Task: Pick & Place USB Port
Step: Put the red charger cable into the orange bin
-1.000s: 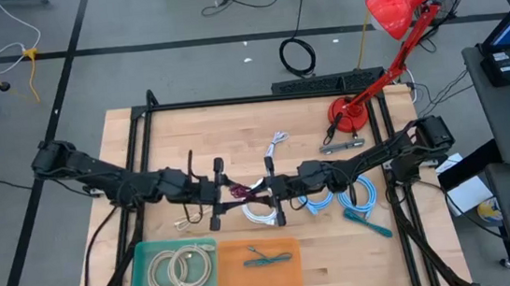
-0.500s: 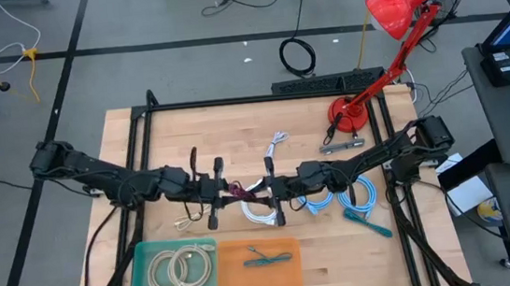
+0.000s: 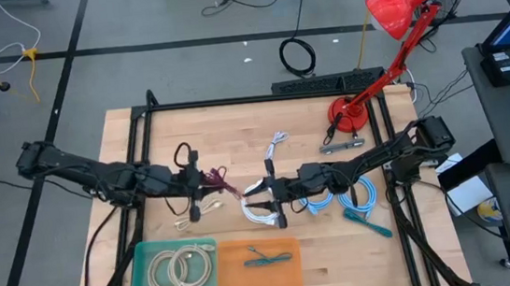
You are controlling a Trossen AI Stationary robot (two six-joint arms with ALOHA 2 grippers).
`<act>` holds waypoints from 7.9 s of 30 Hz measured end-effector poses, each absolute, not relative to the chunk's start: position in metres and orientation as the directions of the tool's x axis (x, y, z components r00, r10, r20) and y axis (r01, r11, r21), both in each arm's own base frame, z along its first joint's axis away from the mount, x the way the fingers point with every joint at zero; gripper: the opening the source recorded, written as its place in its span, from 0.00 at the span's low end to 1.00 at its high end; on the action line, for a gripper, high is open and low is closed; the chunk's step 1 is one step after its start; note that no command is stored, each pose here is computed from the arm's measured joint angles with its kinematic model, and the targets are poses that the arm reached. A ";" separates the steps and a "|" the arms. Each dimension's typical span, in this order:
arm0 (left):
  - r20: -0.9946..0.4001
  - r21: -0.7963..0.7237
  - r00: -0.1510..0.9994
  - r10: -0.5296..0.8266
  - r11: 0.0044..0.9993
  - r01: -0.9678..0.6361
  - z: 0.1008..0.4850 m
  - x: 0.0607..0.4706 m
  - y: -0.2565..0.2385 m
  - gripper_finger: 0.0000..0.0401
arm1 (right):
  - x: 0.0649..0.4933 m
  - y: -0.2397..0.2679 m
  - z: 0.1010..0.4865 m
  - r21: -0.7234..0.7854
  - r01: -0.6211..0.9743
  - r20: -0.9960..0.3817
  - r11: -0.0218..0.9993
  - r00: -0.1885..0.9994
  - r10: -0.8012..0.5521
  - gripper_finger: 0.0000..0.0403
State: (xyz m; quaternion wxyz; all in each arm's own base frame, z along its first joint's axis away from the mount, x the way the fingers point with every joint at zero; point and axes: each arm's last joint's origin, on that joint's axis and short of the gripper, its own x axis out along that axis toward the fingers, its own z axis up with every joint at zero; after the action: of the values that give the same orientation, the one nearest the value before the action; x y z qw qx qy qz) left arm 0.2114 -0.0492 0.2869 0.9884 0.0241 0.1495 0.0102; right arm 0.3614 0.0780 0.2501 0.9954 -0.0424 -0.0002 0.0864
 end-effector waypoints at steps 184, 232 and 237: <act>0.039 0.501 0.998 0.041 0.864 -0.055 0.268 0.252 -0.114 0.34 | 0.396 0.092 0.306 -0.292 -0.419 0.255 0.860 0.832 0.493 0.02; -0.086 0.417 0.981 0.173 0.901 -0.122 0.281 0.222 -0.098 0.34 | 0.391 0.074 0.308 -0.241 -0.117 0.087 0.963 0.986 0.142 0.02; -0.074 0.406 0.986 0.151 0.907 -0.108 0.282 0.222 -0.099 0.34 | 0.391 0.074 0.309 -0.241 -0.115 0.096 0.964 0.985 0.142 0.02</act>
State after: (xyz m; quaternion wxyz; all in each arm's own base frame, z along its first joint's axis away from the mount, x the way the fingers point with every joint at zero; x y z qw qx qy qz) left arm 0.2222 -0.0986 0.2824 0.9752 0.2047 0.0521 0.0664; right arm 0.3914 0.0735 0.3086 0.9893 -0.1181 -0.0562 0.0649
